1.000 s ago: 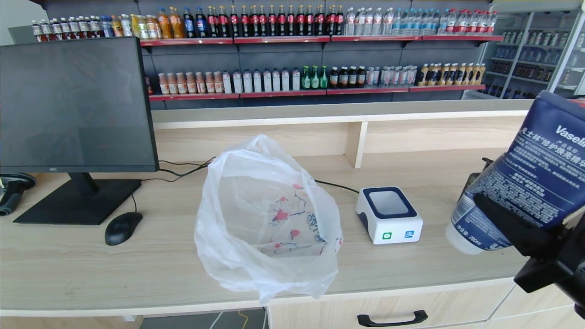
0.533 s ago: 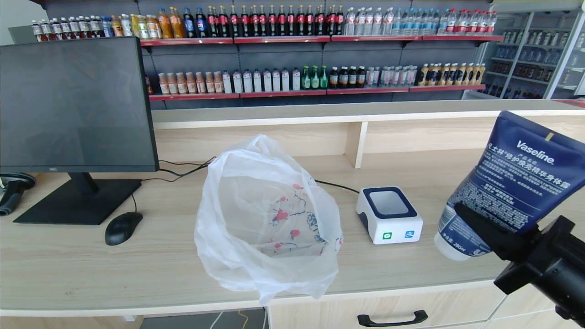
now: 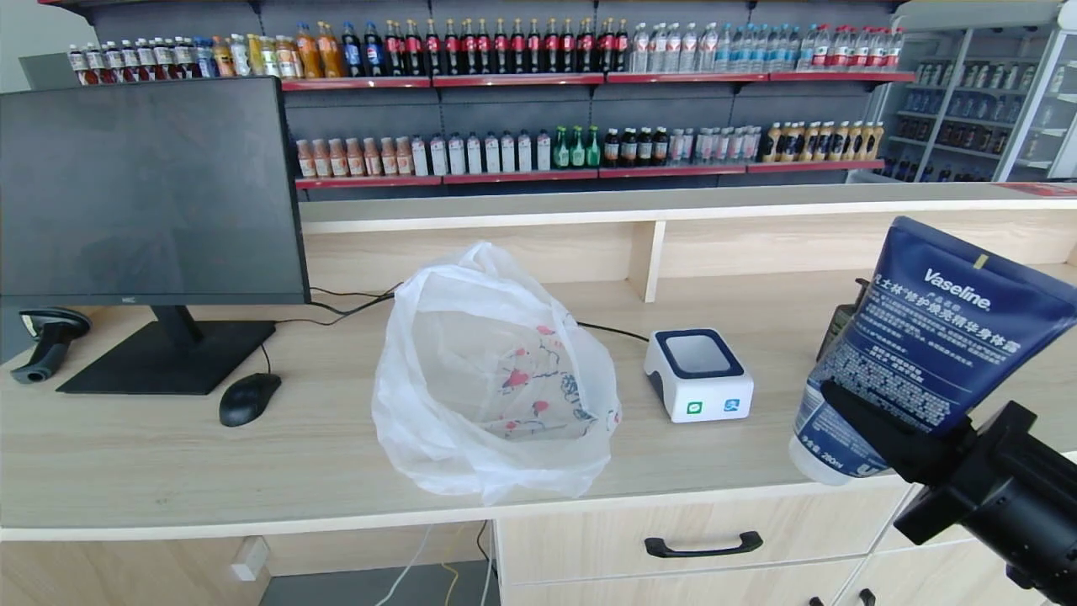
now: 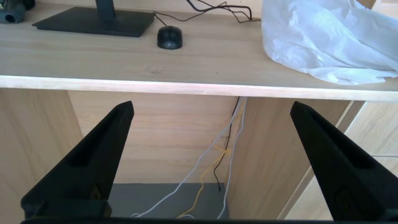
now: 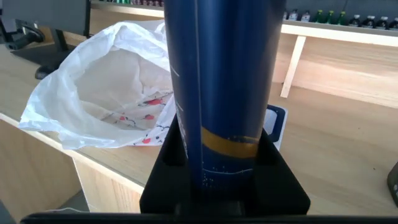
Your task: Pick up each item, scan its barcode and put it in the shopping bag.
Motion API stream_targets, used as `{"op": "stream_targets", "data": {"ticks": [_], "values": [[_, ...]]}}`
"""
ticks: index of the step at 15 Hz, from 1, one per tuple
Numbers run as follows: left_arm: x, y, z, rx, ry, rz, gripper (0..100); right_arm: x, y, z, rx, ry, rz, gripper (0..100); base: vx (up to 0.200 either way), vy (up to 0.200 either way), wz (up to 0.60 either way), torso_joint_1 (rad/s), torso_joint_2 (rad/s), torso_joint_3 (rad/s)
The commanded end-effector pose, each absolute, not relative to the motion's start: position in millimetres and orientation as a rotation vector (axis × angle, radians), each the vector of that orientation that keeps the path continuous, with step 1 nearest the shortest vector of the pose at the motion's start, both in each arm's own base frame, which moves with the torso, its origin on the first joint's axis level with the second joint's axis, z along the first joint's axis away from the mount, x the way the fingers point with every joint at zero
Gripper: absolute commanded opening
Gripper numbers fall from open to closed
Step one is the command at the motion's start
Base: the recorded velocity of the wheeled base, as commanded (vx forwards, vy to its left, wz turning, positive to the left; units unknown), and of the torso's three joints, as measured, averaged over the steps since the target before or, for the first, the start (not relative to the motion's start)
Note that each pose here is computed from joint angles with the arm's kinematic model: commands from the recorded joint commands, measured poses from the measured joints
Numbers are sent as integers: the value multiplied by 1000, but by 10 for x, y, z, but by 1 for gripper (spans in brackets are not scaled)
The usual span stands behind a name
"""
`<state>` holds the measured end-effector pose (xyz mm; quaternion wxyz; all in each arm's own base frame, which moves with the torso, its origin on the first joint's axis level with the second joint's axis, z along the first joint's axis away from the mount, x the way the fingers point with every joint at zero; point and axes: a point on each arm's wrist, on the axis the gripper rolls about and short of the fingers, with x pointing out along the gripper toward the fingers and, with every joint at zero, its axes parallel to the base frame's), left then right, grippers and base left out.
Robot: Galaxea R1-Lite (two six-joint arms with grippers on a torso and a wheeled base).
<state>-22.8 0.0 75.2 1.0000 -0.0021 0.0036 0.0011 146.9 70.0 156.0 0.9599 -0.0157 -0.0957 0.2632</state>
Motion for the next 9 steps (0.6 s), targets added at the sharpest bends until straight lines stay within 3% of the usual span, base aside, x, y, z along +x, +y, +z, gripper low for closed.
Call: {"op": "stream_targets", "data": {"ticks": [1,9], "values": [[-228,0,750,-8,9,3,100,1459,693,1551,-34,-189,531,0,0,200,0,-12,-2,2],[-228,0,750,-8,9,3,100,1465,687,1543,-36,-184,525,0,0,200,0,8,4,2]]}}
